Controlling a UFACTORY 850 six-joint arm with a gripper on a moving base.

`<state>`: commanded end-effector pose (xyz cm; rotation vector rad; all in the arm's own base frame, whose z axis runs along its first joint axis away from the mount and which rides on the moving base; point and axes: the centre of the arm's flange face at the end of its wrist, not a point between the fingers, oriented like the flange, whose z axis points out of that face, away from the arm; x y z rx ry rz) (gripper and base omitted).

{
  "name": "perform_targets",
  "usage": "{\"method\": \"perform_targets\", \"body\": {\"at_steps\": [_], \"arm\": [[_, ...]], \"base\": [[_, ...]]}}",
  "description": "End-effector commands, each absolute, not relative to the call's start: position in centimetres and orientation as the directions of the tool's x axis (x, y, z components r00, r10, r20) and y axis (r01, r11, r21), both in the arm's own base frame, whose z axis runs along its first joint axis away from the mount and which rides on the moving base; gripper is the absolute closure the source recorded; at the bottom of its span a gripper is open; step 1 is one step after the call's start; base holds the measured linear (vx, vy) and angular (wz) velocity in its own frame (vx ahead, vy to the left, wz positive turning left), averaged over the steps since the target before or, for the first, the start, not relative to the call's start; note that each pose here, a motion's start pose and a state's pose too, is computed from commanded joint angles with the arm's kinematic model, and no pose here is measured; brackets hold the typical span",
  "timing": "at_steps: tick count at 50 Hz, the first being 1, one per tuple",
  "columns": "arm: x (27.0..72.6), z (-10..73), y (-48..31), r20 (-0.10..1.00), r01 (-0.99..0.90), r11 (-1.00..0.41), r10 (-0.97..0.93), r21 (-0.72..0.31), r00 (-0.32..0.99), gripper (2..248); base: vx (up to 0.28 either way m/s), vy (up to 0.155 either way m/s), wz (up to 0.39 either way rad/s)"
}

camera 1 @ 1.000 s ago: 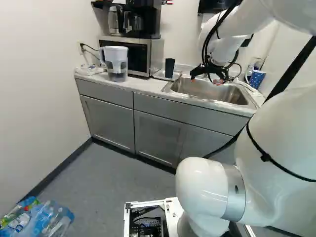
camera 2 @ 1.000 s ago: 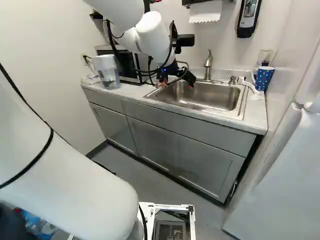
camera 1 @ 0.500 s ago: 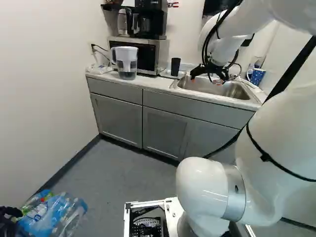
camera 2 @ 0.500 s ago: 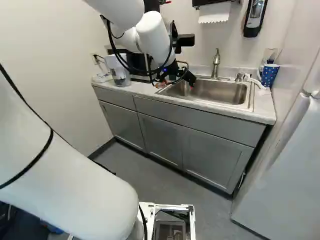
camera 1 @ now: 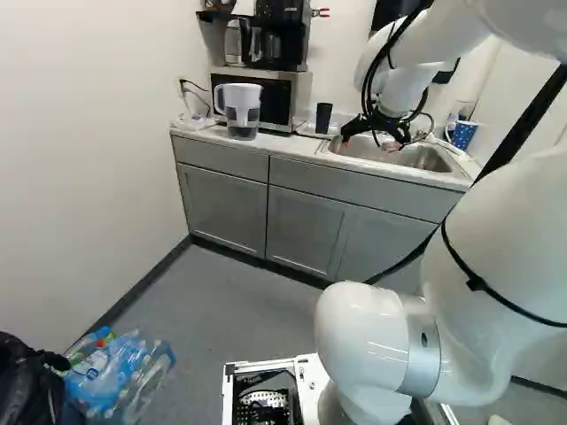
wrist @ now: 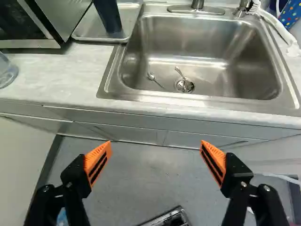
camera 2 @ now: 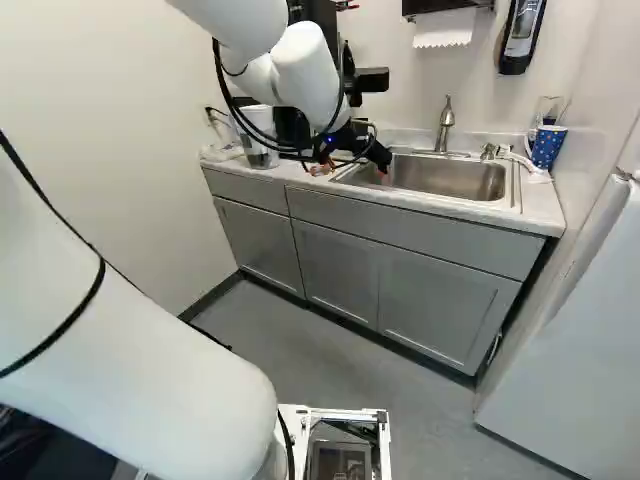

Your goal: Rinse the cup and place it in the tray

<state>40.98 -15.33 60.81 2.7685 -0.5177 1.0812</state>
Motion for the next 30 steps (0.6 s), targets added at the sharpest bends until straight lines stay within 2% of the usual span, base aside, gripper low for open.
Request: {"method": "perform_targets", "body": {"at_steps": [30], "arm": [[40.98,60.8,-15.33,0.677,-0.358,-0.934,-0.269,-0.008,0.685,3]], "base": [[0.001,-0.001,0.0]]}}
